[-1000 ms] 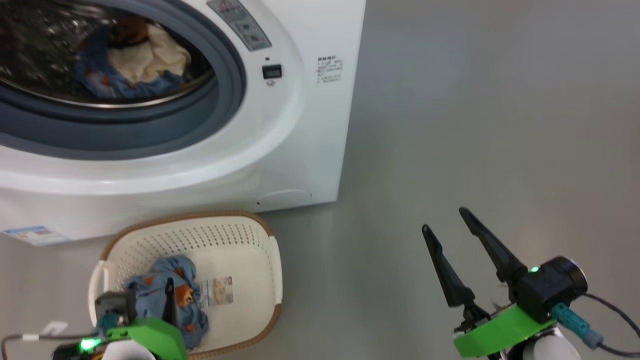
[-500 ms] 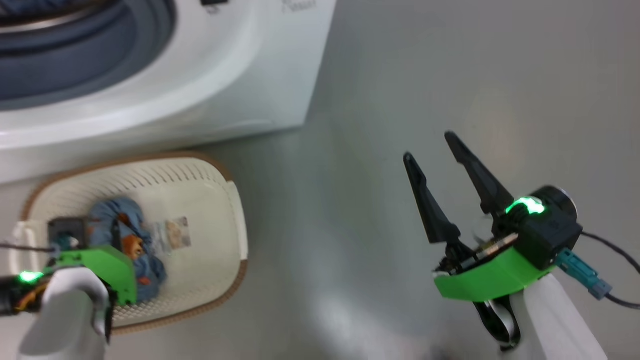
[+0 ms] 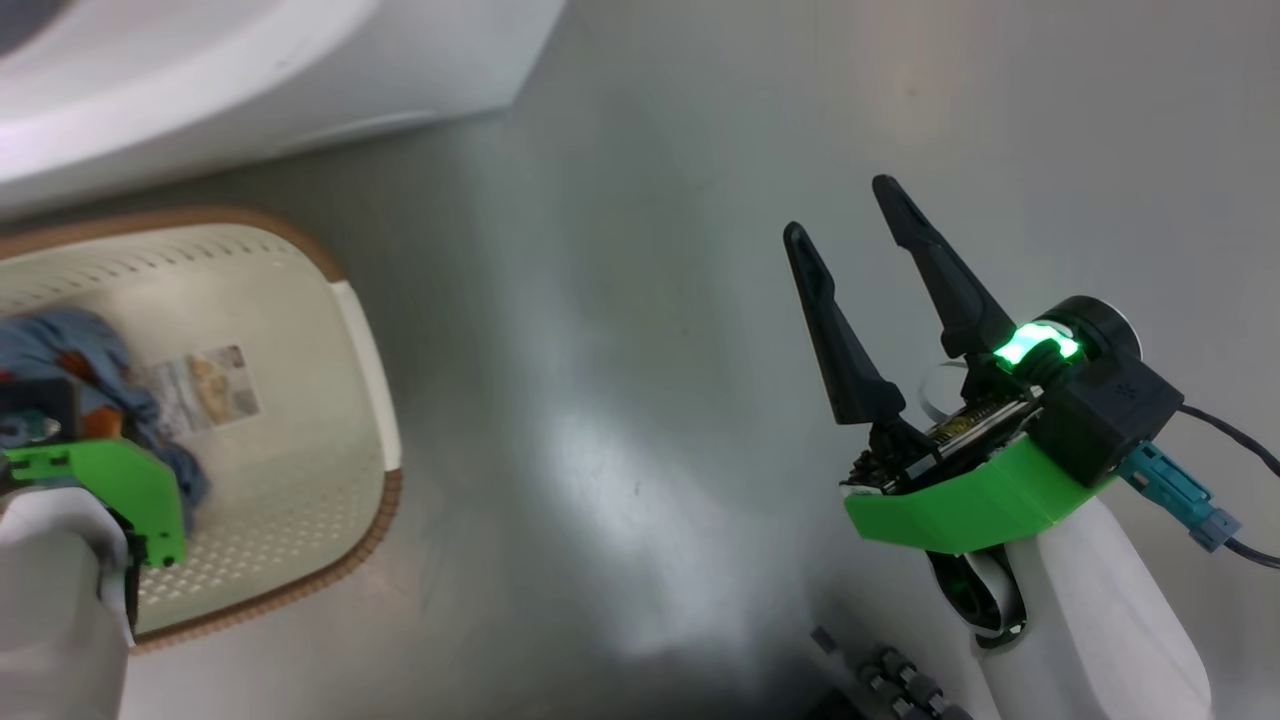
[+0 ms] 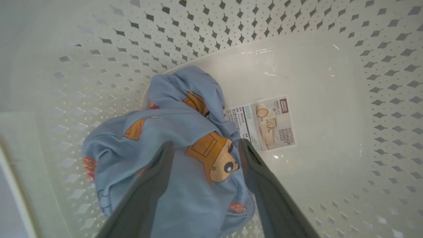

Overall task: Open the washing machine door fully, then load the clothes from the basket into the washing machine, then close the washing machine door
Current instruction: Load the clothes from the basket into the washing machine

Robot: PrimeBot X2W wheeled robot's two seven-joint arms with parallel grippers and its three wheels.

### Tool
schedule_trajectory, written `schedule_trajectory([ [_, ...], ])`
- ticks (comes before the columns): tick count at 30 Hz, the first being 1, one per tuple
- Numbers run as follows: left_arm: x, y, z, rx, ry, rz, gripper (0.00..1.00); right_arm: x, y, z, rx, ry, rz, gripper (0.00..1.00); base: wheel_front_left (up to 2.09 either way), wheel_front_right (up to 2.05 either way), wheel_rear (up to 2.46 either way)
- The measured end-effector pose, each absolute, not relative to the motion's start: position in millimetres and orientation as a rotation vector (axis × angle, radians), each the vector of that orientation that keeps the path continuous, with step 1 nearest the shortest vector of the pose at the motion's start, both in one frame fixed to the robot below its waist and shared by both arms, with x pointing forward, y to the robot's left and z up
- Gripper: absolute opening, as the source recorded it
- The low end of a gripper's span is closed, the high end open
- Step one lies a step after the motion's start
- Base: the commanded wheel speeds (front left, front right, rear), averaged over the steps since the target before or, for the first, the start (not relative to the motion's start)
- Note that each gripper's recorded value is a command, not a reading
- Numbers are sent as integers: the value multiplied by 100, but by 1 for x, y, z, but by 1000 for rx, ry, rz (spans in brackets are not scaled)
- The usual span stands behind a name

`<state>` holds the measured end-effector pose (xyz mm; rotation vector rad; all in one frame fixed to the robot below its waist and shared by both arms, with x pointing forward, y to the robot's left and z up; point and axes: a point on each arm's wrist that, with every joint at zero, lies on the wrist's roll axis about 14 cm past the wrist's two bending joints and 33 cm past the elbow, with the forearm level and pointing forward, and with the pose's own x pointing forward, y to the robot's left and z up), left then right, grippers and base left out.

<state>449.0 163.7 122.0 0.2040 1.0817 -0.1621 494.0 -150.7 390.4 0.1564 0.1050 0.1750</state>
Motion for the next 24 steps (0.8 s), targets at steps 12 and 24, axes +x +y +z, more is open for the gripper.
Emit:
schedule_trajectory([
  [12, 436, 167, 64, 260, 1209, -134, 100, 496, -161, 345, 147, 197, 147, 100, 0, 0, 0],
  [24, 431, 170, 53, 229, 1263, -66, 0, 494, -162, 337, 148, 218, 143, 100, 0, 0, 0],
])
